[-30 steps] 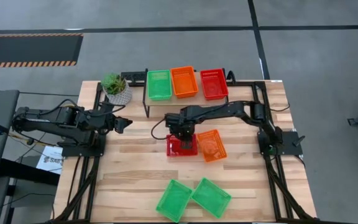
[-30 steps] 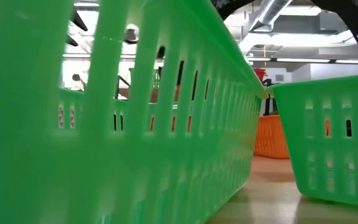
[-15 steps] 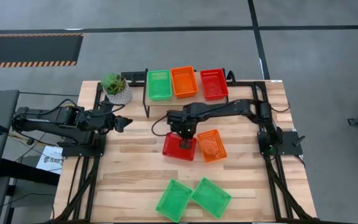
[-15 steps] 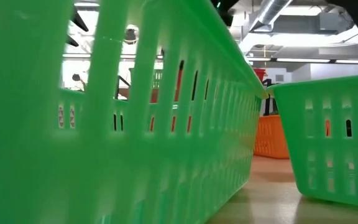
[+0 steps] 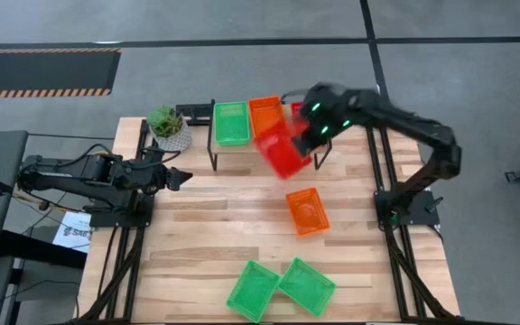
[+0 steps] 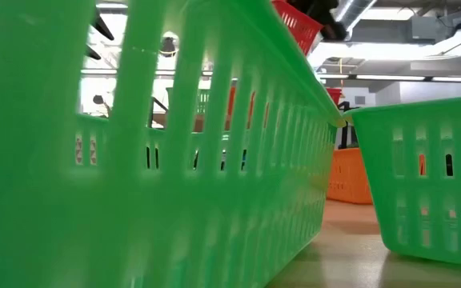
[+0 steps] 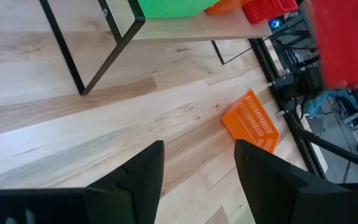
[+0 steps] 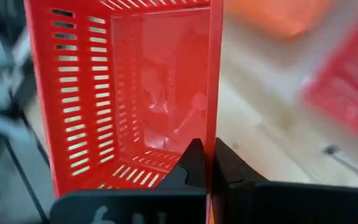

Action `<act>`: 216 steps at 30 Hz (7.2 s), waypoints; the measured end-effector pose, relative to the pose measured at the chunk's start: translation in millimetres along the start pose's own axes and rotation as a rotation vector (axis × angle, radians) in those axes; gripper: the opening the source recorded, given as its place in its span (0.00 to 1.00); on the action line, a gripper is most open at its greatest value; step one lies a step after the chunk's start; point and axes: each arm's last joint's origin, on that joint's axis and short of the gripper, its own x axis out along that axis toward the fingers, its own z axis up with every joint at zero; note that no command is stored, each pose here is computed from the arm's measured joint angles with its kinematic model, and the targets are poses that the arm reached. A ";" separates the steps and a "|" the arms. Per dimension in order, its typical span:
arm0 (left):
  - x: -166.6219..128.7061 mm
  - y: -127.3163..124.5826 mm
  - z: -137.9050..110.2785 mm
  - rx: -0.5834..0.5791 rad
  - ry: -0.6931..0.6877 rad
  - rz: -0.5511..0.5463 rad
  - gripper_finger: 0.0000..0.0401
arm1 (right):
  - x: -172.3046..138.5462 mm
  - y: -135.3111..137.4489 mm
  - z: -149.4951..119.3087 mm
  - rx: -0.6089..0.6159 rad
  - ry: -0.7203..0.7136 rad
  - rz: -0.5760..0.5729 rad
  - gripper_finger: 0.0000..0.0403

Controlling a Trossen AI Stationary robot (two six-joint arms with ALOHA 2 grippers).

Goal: Stack baskets on shelf by color
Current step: Stack the red bin on top of the red bin on the shelf, then stack the right green bin on top of the green bin on the shelf

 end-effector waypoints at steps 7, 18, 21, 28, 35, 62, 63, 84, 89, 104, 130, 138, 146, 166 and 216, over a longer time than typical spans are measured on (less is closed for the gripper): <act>0.1 0.0 0.0 -0.007 0.001 0.001 0.46 | -41.6 -64.5 26.5 0.221 -0.180 -0.104 0.01; 0.1 0.0 -0.1 -0.019 0.002 0.000 0.46 | -50.5 -129.9 42.7 0.349 -0.159 -0.220 0.02; 0.0 0.1 -0.1 -0.022 0.002 0.001 0.46 | -47.0 -127.2 41.8 0.336 -0.133 -0.213 0.02; 0.0 0.1 -0.1 -0.016 0.002 0.000 0.46 | -31.7 -125.8 45.6 0.350 -0.085 -0.217 0.02; 0.0 0.1 -0.1 -0.015 0.002 0.000 0.46 | -17.2 -132.3 49.5 0.373 -0.029 -0.246 0.05; 0.1 0.0 -0.1 0.001 0.002 0.000 0.46 | -56.8 -72.0 15.9 0.261 0.025 -0.157 0.51; 0.0 0.0 -0.1 0.001 0.003 0.000 0.46 | -59.0 -61.6 6.4 0.245 0.044 -0.151 0.51; 0.1 -0.5 0.2 0.019 -0.004 -0.003 0.46 | 37.0 107.8 -229.2 -0.007 0.326 -0.229 0.50; 0.0 -0.6 0.3 0.028 -0.005 -0.004 0.46 | 73.2 128.0 -250.2 -0.055 0.363 -0.161 0.50; 0.0 -0.6 -0.5 0.069 0.020 -0.011 0.46 | 165.3 135.9 -304.9 -0.200 0.479 -0.296 0.51; 0.0 -0.2 0.5 0.101 -0.012 0.003 0.46 | 189.1 130.4 -310.7 -0.275 0.575 -0.304 0.26; -0.1 -0.2 0.4 0.102 -0.011 0.002 0.46 | 185.8 126.6 -304.1 -0.296 0.593 -0.329 0.04; -0.1 -0.3 0.2 0.102 -0.003 -0.002 0.46 | 117.4 121.2 -262.7 -0.266 0.557 -0.275 0.02; -0.2 -0.3 0.2 0.095 -0.001 -0.003 0.46 | -27.3 45.8 -15.2 0.112 -0.449 0.162 0.00; -0.2 0.2 0.8 0.026 -0.023 0.008 0.46 | 110.7 -21.5 138.6 0.193 -0.264 0.148 0.09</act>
